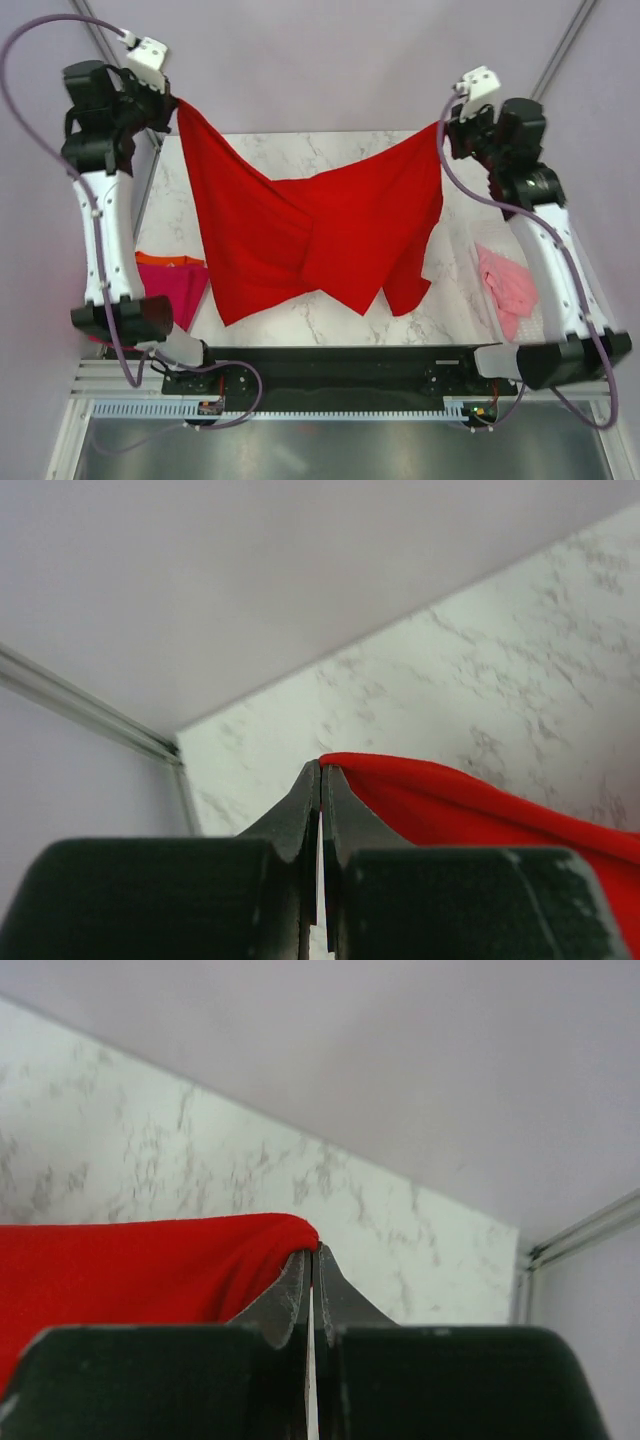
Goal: Fold and stack the t-shirts
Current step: Flatten the tshirt out
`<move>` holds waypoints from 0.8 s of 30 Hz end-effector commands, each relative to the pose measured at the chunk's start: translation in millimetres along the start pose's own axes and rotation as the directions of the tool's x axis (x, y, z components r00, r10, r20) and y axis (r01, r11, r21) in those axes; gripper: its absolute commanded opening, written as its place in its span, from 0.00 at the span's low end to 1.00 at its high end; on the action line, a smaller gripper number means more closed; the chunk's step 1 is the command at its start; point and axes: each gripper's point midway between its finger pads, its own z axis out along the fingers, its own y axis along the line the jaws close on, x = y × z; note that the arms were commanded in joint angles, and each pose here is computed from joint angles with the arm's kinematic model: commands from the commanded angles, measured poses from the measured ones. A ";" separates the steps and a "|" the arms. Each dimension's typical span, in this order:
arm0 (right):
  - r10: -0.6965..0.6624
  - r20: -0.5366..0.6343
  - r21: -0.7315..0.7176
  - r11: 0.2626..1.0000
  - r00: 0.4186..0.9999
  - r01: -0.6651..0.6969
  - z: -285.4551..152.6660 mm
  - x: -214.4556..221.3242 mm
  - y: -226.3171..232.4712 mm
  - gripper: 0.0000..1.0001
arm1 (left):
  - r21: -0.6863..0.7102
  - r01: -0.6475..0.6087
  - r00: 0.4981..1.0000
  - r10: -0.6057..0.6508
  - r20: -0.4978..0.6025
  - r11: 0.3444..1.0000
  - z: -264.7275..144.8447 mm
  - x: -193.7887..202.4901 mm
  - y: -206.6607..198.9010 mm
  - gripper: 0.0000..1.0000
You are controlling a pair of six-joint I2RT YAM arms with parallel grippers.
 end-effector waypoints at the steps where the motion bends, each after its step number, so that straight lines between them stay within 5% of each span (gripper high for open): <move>1: 0.008 -0.211 -0.091 0.996 0.977 -0.028 67.0 100.8 16.7 0.00 | 0.145 0.094 0.975 -0.061 -0.213 0.985 78.3 103.0 -23.0 0.02; 6: -0.004 -0.371 -0.174 0.983 0.929 -0.066 123.3 185.9 33.4 0.08 | 0.165 0.225 0.896 -0.137 -0.422 0.960 133.6 203.7 -42.3 0.02; 7: -0.001 -0.384 -0.166 0.984 0.923 -0.068 131.8 191.7 31.5 0.29 | 0.173 0.237 0.886 -0.140 -0.441 0.956 140.9 215.4 -46.4 0.02; 12: -0.038 -0.355 -0.132 0.991 0.934 -0.010 147.2 165.7 12.4 0.47 | 0.161 0.183 0.862 -0.079 -0.500 0.970 165.3 246.4 -55.7 0.02; 13: -0.109 -0.272 -0.213 0.976 0.956 0.051 132.8 137.9 20.2 0.47 | 0.160 0.177 0.863 -0.075 -0.499 0.971 167.1 244.8 -58.3 0.02; 15: -0.183 -0.250 -0.349 0.933 0.951 0.087 106.0 152.1 46.7 0.48 | 0.151 0.188 0.858 -0.088 -0.507 0.970 165.8 246.5 -59.8 0.02; 16: -0.268 -0.170 -0.414 0.893 0.948 0.178 83.1 136.4 56.2 0.48 | 0.151 0.189 0.856 -0.088 -0.510 0.970 165.0 246.8 -62.2 0.02; 20: -0.481 -0.161 -0.782 0.595 0.862 0.186 -14.4 217.1 152.6 0.48 | 0.157 0.186 0.837 -0.073 -0.542 0.970 155.8 257.8 -72.7 0.02; 22: -0.589 -0.037 -0.857 0.435 0.807 0.278 -53.6 250.5 187.6 0.48 | 0.150 0.179 0.831 -0.068 -0.552 0.972 151.5 260.0 -73.6 0.02; 24: -0.631 0.088 -0.846 0.361 0.771 0.393 -59.7 259.0 204.6 0.48 | 0.146 0.178 0.818 -0.064 -0.572 0.973 145.8 267.8 -75.7 0.02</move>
